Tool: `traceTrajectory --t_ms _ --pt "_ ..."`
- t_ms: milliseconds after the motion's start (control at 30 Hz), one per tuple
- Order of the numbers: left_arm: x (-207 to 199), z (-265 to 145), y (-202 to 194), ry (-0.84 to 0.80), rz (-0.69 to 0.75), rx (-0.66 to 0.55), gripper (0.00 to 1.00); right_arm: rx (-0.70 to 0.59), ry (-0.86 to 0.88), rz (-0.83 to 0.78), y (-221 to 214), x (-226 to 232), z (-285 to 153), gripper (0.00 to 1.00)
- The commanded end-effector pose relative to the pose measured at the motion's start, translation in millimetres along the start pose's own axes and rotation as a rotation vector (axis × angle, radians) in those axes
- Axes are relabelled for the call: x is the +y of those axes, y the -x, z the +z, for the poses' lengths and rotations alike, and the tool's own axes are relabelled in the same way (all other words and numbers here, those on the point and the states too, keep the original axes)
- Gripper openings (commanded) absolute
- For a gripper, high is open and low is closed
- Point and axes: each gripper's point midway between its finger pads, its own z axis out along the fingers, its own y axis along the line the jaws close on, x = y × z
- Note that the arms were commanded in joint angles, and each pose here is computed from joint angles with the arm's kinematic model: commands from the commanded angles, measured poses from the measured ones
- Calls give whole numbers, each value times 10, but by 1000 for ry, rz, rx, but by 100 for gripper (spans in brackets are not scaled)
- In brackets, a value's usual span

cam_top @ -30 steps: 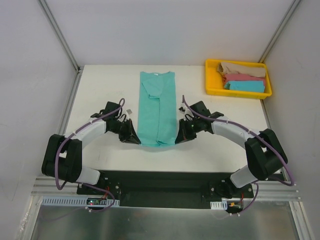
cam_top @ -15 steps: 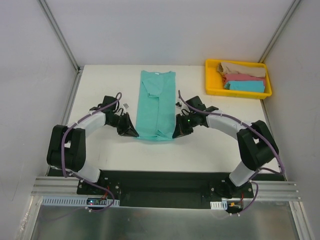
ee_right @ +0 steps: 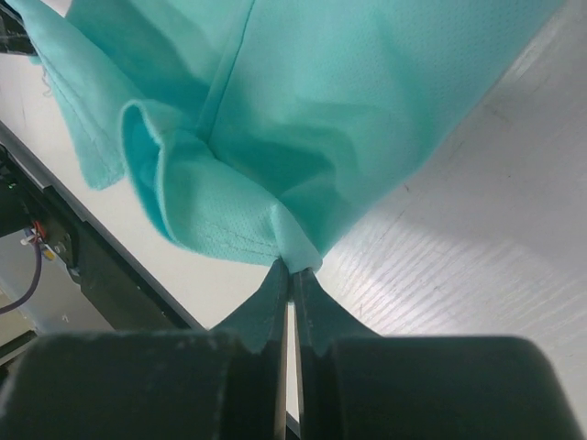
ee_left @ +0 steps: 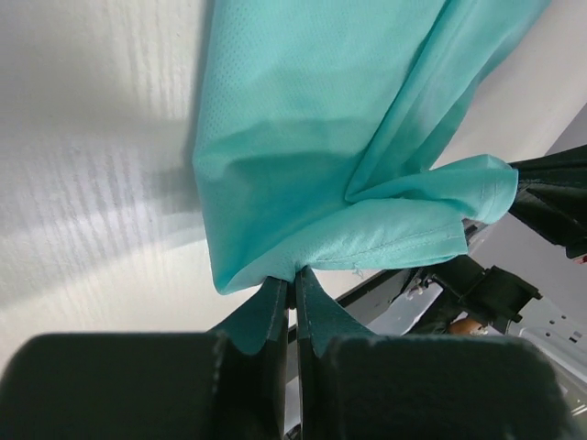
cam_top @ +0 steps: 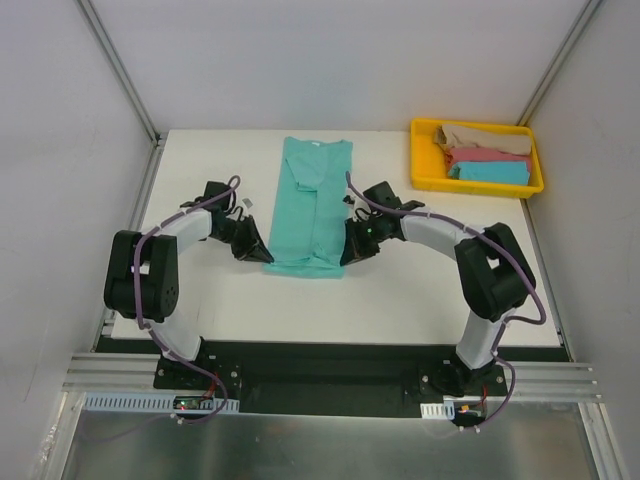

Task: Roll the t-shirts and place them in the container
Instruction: Roll the T-shirt to the center of the board.

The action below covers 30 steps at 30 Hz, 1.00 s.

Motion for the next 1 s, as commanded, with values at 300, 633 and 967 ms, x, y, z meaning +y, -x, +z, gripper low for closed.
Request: traceTrajectory --t_ms 300,633,967 --pt "-352 -498 494 3 243 -193 44 -100 -42 -223 394 125 -444 43" --pt "-210 -395 -149 -105 293 -39 0 9 61 -290 -139 331 -416 22" --pt "-126 -84 14 -93 287 70 0 49 123 -322 -1 448 9 12"
